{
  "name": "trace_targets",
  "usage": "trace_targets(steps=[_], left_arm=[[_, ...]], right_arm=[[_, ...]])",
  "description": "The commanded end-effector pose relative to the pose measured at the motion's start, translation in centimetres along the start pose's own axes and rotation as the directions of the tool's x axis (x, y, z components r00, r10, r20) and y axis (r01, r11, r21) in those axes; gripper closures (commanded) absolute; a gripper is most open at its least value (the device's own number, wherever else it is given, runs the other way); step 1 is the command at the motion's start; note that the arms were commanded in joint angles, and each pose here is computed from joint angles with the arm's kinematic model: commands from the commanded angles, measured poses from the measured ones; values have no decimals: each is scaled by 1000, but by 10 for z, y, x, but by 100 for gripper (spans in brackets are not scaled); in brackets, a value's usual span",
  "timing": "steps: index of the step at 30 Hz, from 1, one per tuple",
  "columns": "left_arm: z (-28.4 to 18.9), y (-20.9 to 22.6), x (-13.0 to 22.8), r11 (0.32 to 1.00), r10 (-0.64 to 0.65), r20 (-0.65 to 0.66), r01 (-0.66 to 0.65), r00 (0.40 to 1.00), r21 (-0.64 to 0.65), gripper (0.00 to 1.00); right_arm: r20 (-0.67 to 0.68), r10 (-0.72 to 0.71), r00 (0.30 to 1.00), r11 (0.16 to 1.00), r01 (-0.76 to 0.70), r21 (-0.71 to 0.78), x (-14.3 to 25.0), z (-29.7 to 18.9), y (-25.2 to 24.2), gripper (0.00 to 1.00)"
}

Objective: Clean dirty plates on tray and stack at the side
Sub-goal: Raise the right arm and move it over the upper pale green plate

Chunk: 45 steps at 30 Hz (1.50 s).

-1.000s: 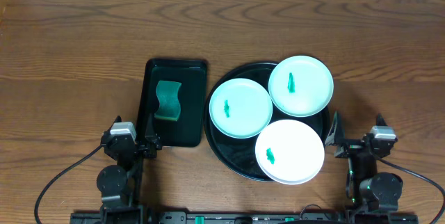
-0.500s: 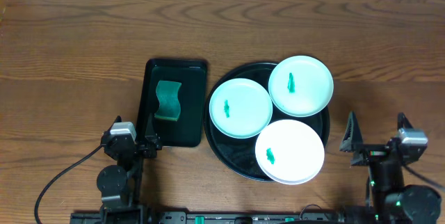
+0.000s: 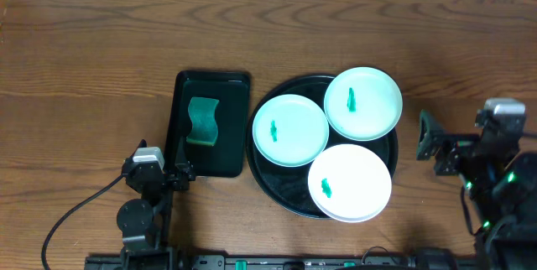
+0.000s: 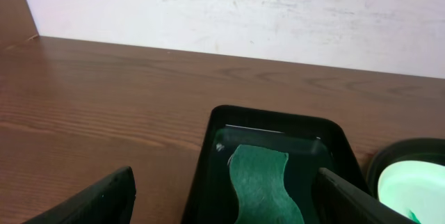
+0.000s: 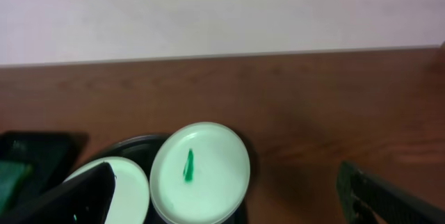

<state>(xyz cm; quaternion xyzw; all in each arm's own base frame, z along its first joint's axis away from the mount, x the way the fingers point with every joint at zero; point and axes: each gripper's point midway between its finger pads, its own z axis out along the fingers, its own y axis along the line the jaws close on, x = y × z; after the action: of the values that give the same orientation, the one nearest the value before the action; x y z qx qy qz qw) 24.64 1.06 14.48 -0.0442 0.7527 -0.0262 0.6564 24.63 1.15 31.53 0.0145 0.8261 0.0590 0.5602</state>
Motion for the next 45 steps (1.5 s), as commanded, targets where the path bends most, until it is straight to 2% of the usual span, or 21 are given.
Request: trace_targets(steps=[1, 9, 17, 31, 33, 36, 38, 40, 42, 43, 45], left_arm=[[1, -4, 16, 999, 12, -52, -11, 999, 32, 19], [1, -4, 16, 999, 12, -52, -11, 999, 32, 19], [1, -4, 16, 999, 12, -52, -11, 999, 32, 19], [1, -4, 16, 999, 12, -52, -11, 999, 32, 19], [1, -4, 16, 999, 12, -52, -11, 999, 32, 19], [1, -4, 16, 999, 12, -52, -11, 999, 32, 19], [1, -4, 16, 999, 12, -52, -11, 999, 32, 19], [1, -4, 16, 999, 12, -52, -11, 999, 32, 19], [1, -4, 16, 999, 12, -52, -11, 999, 32, 19], [1, -4, 16, 999, 12, -52, -11, 999, 32, 19], [1, -4, 16, 999, 12, -52, -11, 999, 32, 19]], right_arm=[[-18, -37, 999, 999, 36, -21, -23, -5, 7, 1], [-188, -48, 981, 999, 45, -17, -37, -7, 8, 1], [-364, -32, 931, 999, 31, -10, -29, 4, 6, 1], [-475, -13, 880, 998, -21, -66, -10, 30, 15, 1], [-480, -12, 877, 998, -21, -64, -9, 31, 15, 14], [-504, -9, 864, 997, -29, -67, -3, 28, 16, 22], [-510, -8, 860, 997, -29, -66, -2, 27, 15, 36], [-512, -6, 859, 997, -32, -65, -1, 28, 16, 61], [-519, 9, 854, 997, -45, -56, 0, 29, 15, 79], [-529, 11, 848, 997, -48, -55, 3, 31, 15, 92], [-548, 14, 836, 997, -51, -52, 8, 35, 14, 99]])
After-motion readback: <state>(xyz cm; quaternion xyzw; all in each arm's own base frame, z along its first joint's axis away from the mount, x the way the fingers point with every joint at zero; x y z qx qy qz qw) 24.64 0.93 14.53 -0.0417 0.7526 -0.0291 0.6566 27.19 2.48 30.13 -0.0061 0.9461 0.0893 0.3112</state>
